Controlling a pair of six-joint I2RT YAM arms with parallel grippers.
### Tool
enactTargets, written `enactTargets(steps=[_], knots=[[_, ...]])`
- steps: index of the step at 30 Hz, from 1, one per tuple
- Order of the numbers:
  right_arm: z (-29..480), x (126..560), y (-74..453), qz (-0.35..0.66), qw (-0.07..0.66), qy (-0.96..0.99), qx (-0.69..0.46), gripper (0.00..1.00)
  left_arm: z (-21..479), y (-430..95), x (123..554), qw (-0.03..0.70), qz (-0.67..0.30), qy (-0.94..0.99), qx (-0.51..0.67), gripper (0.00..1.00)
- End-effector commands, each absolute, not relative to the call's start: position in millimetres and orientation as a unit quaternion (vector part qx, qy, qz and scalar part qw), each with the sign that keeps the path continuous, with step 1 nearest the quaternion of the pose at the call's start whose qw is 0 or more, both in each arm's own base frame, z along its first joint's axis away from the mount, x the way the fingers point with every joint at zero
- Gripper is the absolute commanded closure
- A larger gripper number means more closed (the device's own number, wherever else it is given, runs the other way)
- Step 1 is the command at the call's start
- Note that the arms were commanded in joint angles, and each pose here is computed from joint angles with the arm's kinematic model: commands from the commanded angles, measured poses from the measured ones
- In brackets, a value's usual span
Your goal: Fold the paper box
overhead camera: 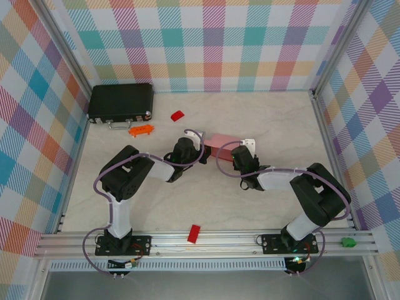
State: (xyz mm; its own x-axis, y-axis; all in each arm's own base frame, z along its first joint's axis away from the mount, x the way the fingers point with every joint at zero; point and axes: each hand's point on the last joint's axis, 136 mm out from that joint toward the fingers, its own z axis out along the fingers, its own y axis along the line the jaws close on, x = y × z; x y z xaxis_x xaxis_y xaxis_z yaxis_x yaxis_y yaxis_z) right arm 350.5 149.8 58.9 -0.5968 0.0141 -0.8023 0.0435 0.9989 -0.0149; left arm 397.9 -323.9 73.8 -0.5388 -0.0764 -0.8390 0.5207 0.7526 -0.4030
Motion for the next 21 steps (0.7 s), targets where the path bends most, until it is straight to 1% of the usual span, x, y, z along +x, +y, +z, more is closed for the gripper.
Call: enactTargets(steps=[1,9,21], knots=[[64.6,347.9,148.1,-0.017,0.456,0.89,0.023,0.72,68.8,-324.9,389.3,0.455,-0.324,0.818,0.142,0.93],[64.2,345.9,147.0,-0.018,0.455,0.89,0.021,0.68,68.3,-321.9,387.5,0.457,-0.319,0.818,0.143,0.86],[64.0,342.6,144.9,-0.02,0.453,0.891,0.017,0.63,73.6,-319.8,385.4,0.462,-0.315,0.816,0.149,0.79]])
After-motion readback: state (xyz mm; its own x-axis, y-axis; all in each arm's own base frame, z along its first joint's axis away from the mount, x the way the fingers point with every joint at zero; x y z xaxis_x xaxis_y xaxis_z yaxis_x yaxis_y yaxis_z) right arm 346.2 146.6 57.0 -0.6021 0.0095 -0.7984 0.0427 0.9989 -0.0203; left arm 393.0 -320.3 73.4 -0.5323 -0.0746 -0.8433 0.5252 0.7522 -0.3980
